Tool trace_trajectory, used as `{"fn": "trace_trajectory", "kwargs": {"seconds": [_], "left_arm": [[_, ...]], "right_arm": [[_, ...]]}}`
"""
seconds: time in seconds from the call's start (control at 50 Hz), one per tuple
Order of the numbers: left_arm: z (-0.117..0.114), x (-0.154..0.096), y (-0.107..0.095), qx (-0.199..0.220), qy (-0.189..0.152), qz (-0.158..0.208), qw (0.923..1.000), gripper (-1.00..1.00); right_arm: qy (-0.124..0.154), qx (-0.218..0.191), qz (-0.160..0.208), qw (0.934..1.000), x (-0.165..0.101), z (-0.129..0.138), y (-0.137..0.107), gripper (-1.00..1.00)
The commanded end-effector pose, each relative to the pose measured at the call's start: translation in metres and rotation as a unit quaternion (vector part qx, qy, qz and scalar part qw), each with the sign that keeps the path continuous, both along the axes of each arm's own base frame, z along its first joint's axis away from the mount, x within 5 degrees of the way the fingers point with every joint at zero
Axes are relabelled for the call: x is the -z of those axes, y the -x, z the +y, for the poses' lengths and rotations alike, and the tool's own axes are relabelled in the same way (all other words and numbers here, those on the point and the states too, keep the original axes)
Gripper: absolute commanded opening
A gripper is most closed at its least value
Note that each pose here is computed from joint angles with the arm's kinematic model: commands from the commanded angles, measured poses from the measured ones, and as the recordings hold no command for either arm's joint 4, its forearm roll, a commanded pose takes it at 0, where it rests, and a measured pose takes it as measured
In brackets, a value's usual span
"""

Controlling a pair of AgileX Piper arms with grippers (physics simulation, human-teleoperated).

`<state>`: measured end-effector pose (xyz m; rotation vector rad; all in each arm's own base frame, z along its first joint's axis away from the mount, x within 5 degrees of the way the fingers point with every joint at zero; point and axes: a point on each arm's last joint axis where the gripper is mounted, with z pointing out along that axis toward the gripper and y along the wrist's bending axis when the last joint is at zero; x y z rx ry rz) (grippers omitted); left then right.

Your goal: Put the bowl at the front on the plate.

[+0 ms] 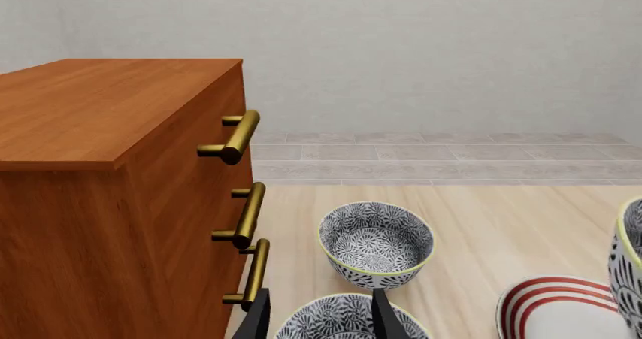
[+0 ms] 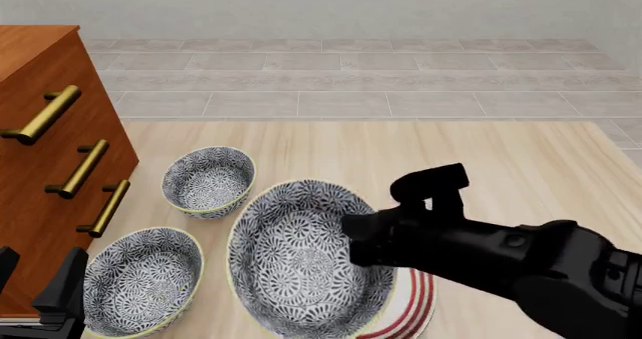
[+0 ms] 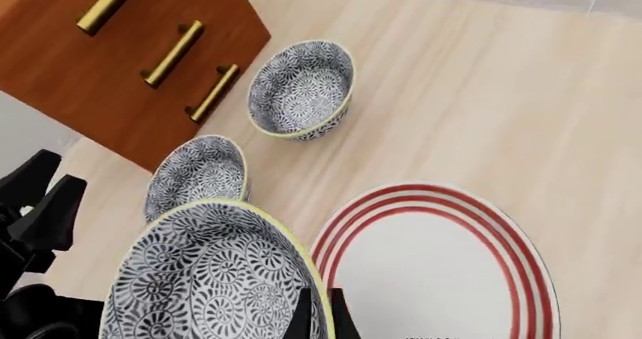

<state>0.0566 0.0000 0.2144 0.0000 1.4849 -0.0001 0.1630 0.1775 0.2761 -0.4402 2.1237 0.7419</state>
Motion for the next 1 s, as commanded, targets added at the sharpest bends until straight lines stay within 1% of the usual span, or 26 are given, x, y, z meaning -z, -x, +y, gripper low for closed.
{"fn": "trace_trajectory", "kwargs": {"seconds": [0.02, 0.08, 0.24, 0.42, 0.48, 0.58, 0.66, 0.86, 1.0], "left_arm": [[0.0, 0.0, 0.0, 0.0, 0.0, 0.0, 1.0, 1.0], [0.0, 0.0, 0.0, 0.0, 0.0, 0.0, 1.0, 1.0], [0.0, 0.0, 0.0, 0.0, 0.0, 0.0, 1.0, 1.0], [0.0, 0.0, 0.0, 0.0, 0.0, 0.0, 1.0, 1.0], [0.0, 0.0, 0.0, 0.0, 0.0, 0.0, 1.0, 1.0], [0.0, 0.0, 0.0, 0.0, 0.0, 0.0, 1.0, 1.0], [0.0, 0.0, 0.0, 0.0, 0.0, 0.0, 1.0, 1.0], [0.0, 0.0, 0.0, 0.0, 0.0, 0.0, 1.0, 1.0], [0.0, 0.0, 0.0, 0.0, 0.0, 0.0, 1.0, 1.0]], "right_arm": [[0.01, 0.047, 0.015, 0.9987, -0.012, -0.016, -0.016, -1.0], [0.024, 0.048, 0.02, 0.9983, -0.008, -0.016, -0.019, -1.0], [0.036, 0.062, 0.034, 0.9968, 0.002, -0.019, -0.026, -1.0], [0.042, 0.068, 0.069, 0.9944, 0.025, -0.016, -0.024, -1.0], [0.043, 0.077, 0.082, 0.9927, 0.031, -0.018, -0.024, -1.0], [0.044, 0.092, 0.091, 0.9906, 0.035, -0.023, -0.028, -1.0], [0.044, 0.105, 0.096, 0.9888, 0.04, -0.028, -0.03, -1.0], [0.043, 0.141, 0.095, 0.9844, 0.042, -0.042, -0.044, -1.0], [0.05, 0.156, 0.101, 0.9813, 0.055, -0.049, -0.048, -1.0]]}}
